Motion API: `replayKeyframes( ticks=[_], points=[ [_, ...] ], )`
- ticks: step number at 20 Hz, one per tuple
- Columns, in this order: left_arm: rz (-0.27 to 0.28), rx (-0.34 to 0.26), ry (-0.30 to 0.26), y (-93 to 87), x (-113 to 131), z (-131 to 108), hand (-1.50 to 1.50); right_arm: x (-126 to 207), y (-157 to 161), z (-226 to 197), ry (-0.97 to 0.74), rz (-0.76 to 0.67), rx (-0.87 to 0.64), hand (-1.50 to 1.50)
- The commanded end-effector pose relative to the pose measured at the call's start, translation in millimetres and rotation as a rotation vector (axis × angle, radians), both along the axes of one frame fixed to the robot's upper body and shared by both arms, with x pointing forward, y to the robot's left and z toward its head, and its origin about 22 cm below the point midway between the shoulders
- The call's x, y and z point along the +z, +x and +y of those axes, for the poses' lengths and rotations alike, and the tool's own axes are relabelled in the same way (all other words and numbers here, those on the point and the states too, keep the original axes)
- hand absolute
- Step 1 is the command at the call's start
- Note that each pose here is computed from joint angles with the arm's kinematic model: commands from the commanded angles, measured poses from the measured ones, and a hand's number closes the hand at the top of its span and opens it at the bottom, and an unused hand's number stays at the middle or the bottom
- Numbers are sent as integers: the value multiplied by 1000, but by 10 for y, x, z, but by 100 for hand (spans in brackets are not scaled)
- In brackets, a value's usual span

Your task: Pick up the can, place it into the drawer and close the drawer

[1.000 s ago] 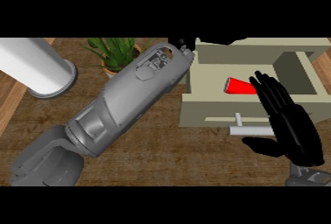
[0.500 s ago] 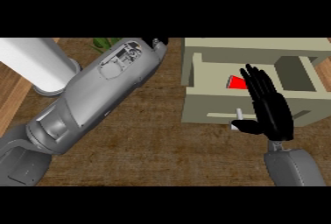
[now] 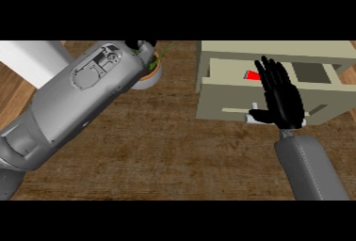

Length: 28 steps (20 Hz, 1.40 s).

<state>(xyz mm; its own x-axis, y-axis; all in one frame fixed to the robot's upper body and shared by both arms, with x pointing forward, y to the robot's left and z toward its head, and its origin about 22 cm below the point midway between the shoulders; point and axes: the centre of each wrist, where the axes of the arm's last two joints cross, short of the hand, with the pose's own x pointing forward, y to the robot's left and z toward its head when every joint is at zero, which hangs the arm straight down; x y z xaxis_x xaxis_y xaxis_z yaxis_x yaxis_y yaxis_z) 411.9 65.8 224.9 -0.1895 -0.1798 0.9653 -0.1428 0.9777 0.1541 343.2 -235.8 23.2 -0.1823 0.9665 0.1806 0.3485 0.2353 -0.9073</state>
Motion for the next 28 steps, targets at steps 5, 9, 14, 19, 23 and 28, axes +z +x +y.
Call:
replayKeyframes(
  ticks=[5,9,14,19,23,28],
  points=[
    [26,5,-5,-116,-84,349,-150,-131,372,165,14,8,-62,-150],
    [46,23,10,-100,-137,632,-150,-149,500,225,17,-35,-61,-150],
    [40,-29,6,-313,-307,598,-150,33,760,160,7,-55,-116,-150],
    [28,-3,33,-359,-339,755,-150,227,938,212,1,-94,-103,-150],
    [53,-29,31,-422,-425,706,-150,198,964,372,3,-108,-107,-150],
    [50,-42,25,-519,-493,784,-150,471,1098,282,17,-117,-142,-150]
  ],
)
